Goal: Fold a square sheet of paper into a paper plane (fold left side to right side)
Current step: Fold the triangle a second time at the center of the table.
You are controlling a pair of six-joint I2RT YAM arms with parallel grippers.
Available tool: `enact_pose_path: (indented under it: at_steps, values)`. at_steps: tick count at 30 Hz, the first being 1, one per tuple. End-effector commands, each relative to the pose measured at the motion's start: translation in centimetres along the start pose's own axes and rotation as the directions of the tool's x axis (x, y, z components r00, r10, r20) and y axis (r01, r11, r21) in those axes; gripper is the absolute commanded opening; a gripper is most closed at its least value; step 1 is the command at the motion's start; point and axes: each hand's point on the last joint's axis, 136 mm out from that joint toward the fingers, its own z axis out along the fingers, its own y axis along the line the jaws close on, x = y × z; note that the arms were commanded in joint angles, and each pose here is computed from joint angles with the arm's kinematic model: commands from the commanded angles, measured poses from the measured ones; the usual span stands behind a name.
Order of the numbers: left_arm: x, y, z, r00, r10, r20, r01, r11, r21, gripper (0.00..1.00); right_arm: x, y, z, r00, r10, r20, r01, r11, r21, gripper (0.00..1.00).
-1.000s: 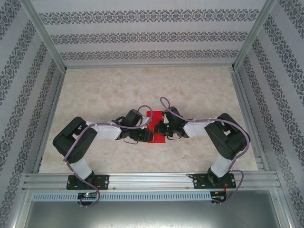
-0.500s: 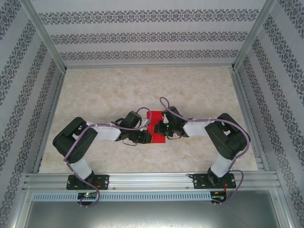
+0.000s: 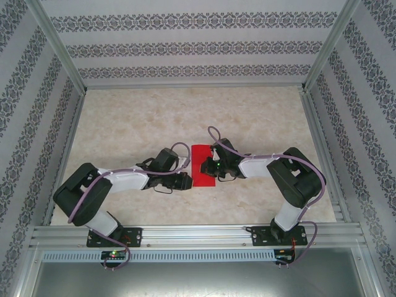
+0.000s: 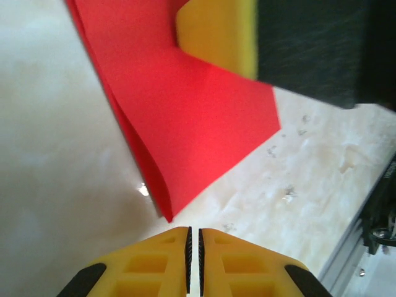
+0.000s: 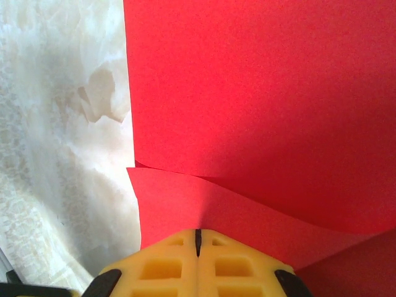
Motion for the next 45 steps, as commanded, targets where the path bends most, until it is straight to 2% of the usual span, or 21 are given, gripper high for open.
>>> enact_pose_path:
  at_steps: [1,12,15,19,23,28,38,45]
  values:
    - [-0.8,-1.6,-0.9,1.0,0.007,0.03,-0.007,1.0,0.027,0.16,2.3,-3.5,0.5,0.998,0.029,-0.064,-0.02,0.991,0.136,0.0]
    - [-1.8,-0.6,2.4,1.0,0.01,-0.029,-0.009,1.0,0.016,0.17,2.3,-3.4,0.6,0.997,0.029,-0.066,-0.02,0.991,0.131,0.0]
    - [-1.6,0.7,3.1,0.999,-0.004,-0.044,0.002,0.999,-0.037,0.17,2.2,-3.1,0.5,0.998,0.026,-0.062,-0.019,0.992,0.121,0.0]
    - [-1.0,2.5,3.5,0.998,-0.02,-0.052,0.015,0.994,-0.106,0.13,1.3,-1.4,0.0,0.999,-0.006,-0.034,0.008,0.998,0.06,0.0]
    - [0.1,3.3,3.6,0.997,-0.036,-0.064,0.028,0.992,-0.121,0.08,0.6,0.2,-1.9,0.998,-0.053,0.036,0.053,0.999,0.01,0.0]
    - [0.8,3.9,3.5,0.997,-0.039,-0.067,0.029,0.991,-0.134,0.06,1.7,1.1,-3.1,0.993,-0.094,0.07,0.096,0.995,-0.024,0.0]
    - [0.5,3.6,3.3,0.998,-0.026,-0.063,0.017,0.991,-0.136,0.06,2.2,2.5,-1.4,0.987,-0.143,0.075,0.145,0.989,-0.03,0.0]
    - [0.6,3.6,3.3,0.998,-0.025,-0.066,0.015,0.989,-0.145,0.05,2.2,1.6,0.0,0.986,-0.157,0.047,0.157,0.988,0.007,0.0]
